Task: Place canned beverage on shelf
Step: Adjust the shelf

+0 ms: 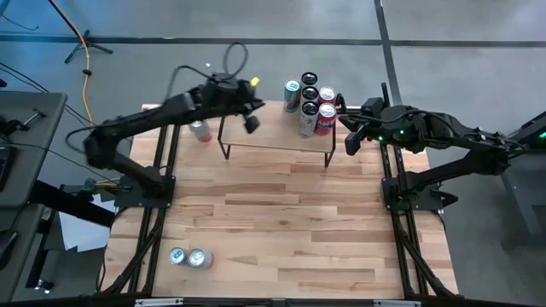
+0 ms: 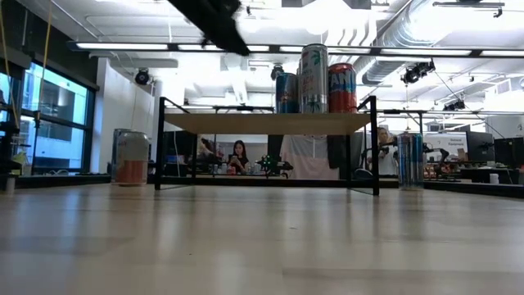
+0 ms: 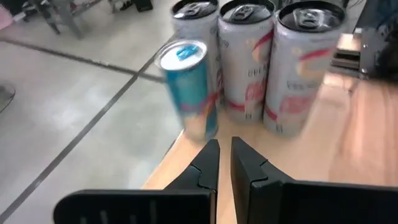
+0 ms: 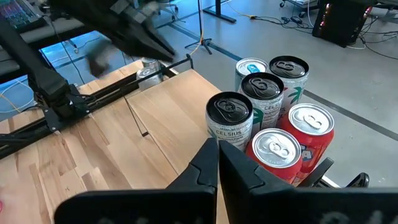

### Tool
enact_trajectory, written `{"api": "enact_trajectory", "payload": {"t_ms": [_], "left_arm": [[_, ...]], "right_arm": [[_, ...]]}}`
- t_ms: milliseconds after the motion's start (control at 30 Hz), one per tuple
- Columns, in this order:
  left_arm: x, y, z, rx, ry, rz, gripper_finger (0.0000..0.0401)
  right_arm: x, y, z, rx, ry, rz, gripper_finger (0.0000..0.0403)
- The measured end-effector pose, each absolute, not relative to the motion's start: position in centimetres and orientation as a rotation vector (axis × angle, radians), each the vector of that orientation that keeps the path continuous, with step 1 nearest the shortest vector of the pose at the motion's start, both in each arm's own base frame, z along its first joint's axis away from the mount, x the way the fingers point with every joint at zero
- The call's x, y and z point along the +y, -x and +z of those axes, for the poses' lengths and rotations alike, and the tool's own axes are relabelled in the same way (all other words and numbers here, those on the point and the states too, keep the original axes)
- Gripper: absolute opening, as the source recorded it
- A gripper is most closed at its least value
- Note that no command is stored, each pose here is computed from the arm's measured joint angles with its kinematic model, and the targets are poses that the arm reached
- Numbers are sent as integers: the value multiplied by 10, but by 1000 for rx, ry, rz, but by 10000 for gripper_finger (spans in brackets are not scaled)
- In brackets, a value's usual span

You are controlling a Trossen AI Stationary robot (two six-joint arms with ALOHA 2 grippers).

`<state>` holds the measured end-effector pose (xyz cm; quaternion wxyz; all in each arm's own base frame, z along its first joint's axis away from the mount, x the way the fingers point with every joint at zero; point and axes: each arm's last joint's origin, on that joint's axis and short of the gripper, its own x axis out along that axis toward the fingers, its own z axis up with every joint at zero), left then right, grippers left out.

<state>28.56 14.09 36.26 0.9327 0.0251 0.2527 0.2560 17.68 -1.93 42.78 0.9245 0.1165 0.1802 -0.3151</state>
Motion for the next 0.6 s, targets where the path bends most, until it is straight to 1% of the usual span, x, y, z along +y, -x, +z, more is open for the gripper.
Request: {"api": "enact_trajectory", "payload": {"t_ms": [167, 300, 467, 600], "left_arm": [[118, -231, 383, 640, 7, 629, 0], [105, -191, 387, 698, 81, 755, 0], [96, -154, 356, 675, 258, 841, 0], [92, -147, 324, 607, 405, 775, 0]], "right_arm": [[-19, -177, 428, 369, -243, -647, 0], [-19, -177, 428, 369, -243, -647, 0], [-19, -177, 428, 369, -243, -648, 0], [-19, -177, 428, 369, -243, -647, 0]]}}
